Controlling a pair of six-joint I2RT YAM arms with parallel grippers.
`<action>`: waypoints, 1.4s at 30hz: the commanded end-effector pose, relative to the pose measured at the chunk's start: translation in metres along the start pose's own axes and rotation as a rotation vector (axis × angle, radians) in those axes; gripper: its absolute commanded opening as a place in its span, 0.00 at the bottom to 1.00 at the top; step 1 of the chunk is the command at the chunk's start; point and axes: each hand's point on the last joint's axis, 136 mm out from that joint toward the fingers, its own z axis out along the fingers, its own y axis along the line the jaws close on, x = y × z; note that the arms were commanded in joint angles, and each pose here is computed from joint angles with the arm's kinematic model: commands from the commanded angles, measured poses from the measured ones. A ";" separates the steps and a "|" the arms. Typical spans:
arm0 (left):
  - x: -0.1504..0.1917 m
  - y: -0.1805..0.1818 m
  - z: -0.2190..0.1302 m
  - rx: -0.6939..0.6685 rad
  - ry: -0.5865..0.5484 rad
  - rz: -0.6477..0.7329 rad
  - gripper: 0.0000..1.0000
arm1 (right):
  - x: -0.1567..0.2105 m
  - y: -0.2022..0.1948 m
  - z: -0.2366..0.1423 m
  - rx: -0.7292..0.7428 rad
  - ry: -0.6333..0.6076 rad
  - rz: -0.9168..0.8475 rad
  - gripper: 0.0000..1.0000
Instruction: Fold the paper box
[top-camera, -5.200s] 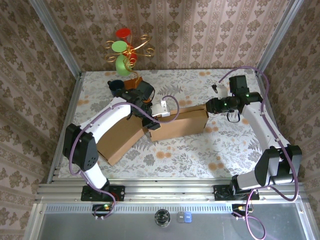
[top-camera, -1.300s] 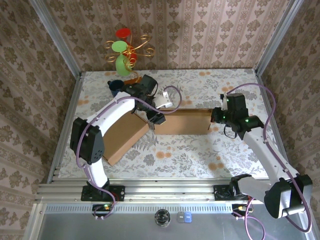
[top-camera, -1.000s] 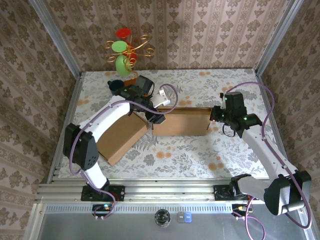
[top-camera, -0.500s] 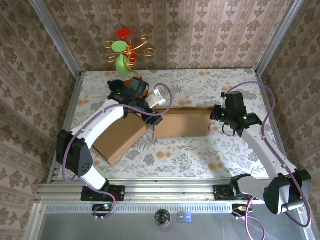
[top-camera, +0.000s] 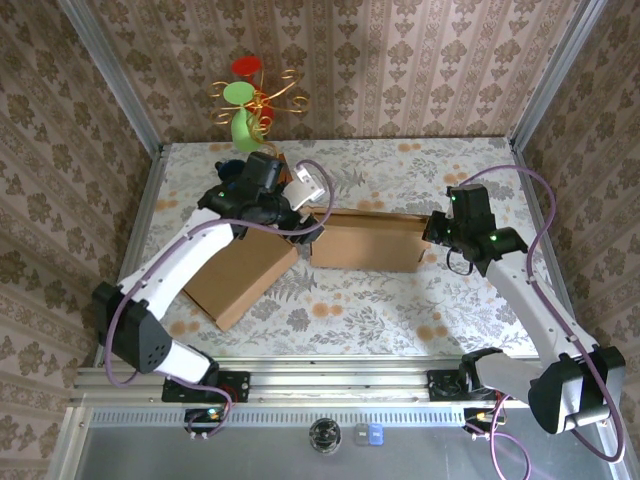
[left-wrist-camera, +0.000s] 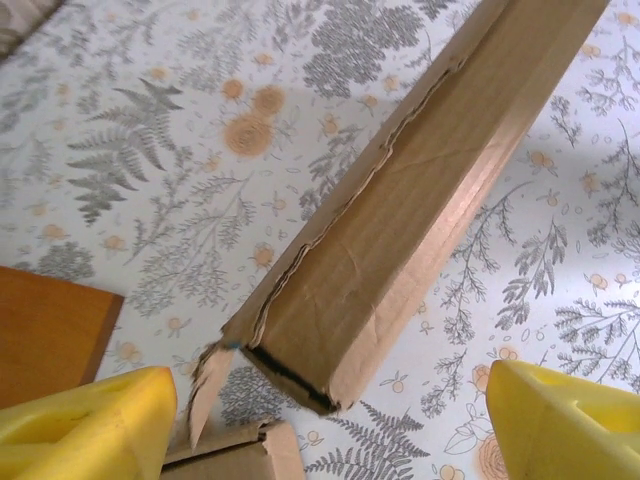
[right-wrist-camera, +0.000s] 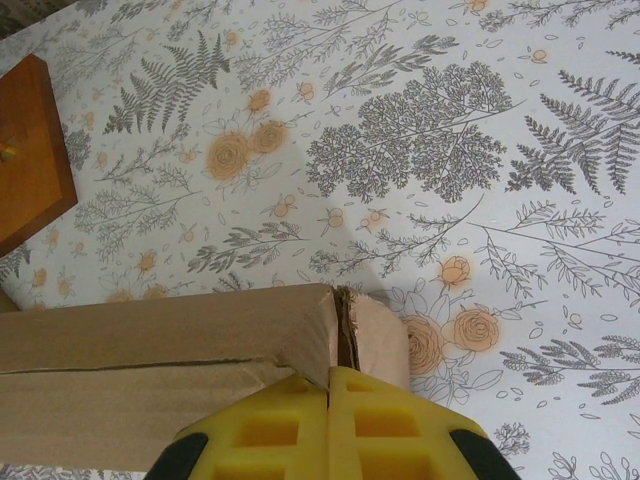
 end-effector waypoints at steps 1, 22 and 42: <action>0.021 0.005 -0.010 -0.045 0.052 -0.048 0.82 | -0.003 -0.002 -0.008 0.031 -0.002 0.016 0.00; 0.024 0.043 0.006 -0.024 0.151 -0.060 0.68 | 0.003 0.001 -0.004 0.025 0.029 0.019 0.00; 0.023 0.032 0.029 0.067 0.175 -0.055 0.36 | 0.003 0.001 -0.001 0.027 0.035 0.019 0.00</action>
